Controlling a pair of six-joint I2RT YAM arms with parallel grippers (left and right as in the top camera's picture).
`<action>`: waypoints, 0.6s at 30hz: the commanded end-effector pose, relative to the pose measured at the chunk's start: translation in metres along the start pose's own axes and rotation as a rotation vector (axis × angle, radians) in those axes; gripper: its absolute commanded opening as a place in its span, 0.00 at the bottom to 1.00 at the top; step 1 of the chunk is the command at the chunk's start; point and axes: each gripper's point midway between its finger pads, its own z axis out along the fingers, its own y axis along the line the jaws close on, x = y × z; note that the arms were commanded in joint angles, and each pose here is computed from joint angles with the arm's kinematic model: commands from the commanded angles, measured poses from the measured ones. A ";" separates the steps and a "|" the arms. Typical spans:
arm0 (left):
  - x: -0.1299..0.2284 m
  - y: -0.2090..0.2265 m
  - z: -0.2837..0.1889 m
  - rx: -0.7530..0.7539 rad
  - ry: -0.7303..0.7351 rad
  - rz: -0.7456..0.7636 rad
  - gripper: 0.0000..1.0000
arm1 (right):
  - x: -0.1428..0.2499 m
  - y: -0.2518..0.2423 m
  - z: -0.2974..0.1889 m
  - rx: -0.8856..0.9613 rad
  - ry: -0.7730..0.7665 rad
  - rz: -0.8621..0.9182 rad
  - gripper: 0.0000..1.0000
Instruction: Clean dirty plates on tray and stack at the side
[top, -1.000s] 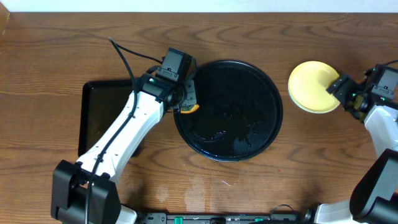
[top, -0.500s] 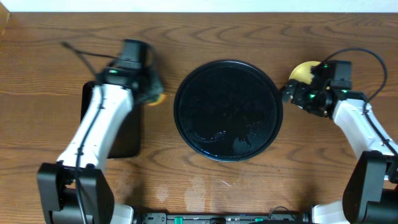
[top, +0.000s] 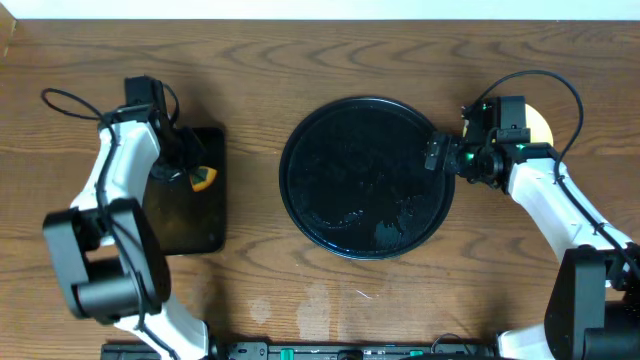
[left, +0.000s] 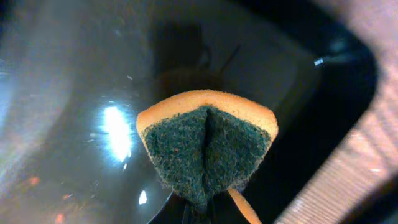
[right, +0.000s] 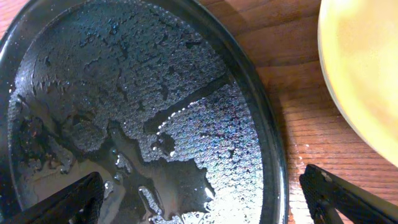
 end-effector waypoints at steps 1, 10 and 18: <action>0.006 0.008 0.014 -0.009 0.047 0.008 0.08 | -0.002 0.007 -0.007 -0.003 -0.014 -0.034 0.99; -0.002 0.033 0.007 -0.018 0.043 -0.066 0.62 | 0.008 0.005 -0.011 0.008 0.021 -0.026 0.99; -0.012 0.025 -0.039 0.120 -0.016 -0.098 0.78 | -0.002 0.026 -0.066 -0.036 -0.093 -0.067 0.99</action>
